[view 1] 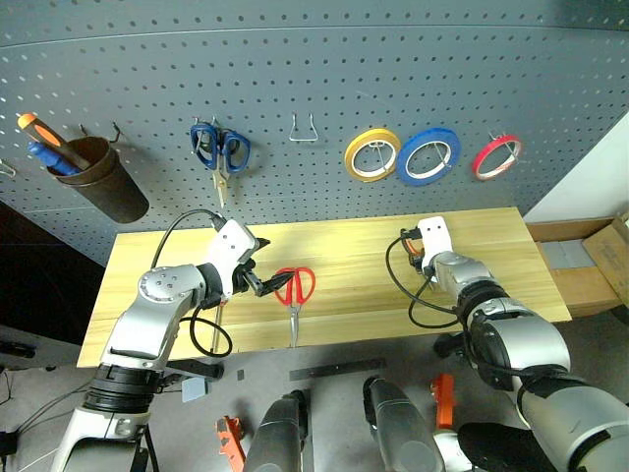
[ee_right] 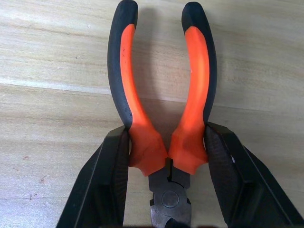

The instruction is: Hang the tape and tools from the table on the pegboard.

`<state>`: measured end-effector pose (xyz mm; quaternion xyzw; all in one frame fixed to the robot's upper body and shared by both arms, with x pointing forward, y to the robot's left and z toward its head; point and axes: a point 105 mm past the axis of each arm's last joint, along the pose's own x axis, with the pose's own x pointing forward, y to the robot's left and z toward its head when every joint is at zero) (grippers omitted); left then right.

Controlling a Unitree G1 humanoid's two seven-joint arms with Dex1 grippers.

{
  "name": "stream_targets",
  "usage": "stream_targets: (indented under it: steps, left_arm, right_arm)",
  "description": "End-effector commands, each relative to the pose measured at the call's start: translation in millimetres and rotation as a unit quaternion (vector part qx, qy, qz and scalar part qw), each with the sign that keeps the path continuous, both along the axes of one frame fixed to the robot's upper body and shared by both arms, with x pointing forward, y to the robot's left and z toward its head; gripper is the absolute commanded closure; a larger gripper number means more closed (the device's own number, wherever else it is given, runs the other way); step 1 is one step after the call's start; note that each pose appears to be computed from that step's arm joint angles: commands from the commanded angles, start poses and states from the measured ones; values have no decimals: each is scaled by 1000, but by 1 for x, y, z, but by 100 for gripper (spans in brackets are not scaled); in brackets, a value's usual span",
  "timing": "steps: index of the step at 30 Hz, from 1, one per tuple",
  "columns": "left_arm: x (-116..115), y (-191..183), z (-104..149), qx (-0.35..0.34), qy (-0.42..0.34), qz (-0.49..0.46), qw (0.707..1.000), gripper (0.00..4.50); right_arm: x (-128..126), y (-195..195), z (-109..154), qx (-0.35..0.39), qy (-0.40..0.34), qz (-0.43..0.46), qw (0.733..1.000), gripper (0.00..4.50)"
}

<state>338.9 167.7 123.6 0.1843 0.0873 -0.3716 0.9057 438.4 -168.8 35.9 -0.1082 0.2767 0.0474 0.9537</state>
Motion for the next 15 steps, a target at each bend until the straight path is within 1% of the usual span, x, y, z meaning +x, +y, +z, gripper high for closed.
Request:
stream_targets:
  steps: [1, 2, 4, 8, 10, 12, 13, 14, 15]
  left_arm:
    - [1, 10, 17, -23, -33, 20, 999, 0]
    - [1, 11, 17, -25, -35, 23, 999, 0]
    - [1, 14, 19, -36, -43, 36, 998, 0]
    - [-1, 21, 25, -62, -61, 60, 994, 0]
    - [-3, 25, 29, -79, -70, 76, 992, 0]
    - [-7, 29, 31, -90, -74, 87, 989, 0]
    - [-9, 31, 32, -98, -77, 94, 988, 0]
    - [-12, 33, 36, -113, -86, 102, 985, 0]
    - [-13, 34, 39, -123, -92, 108, 982, 0]
  right_arm:
    - [2, 19, 24, 18, -46, 38, 998, 265]
    - [-2, 22, 29, 20, -54, 46, 997, 265]
    - [-16, 33, 47, 31, -82, 61, 994, 265]
    - [-54, 56, 87, 34, -144, 95, 984, 265]
    - [-76, 74, 110, 25, -190, 131, 973, 265]
    - [-93, 89, 126, 24, -222, 155, 962, 265]
    - [-102, 97, 136, 32, -243, 164, 956, 265]
    - [-108, 110, 155, 49, -282, 170, 943, 265]
    - [-113, 117, 169, 61, -309, 174, 933, 265]
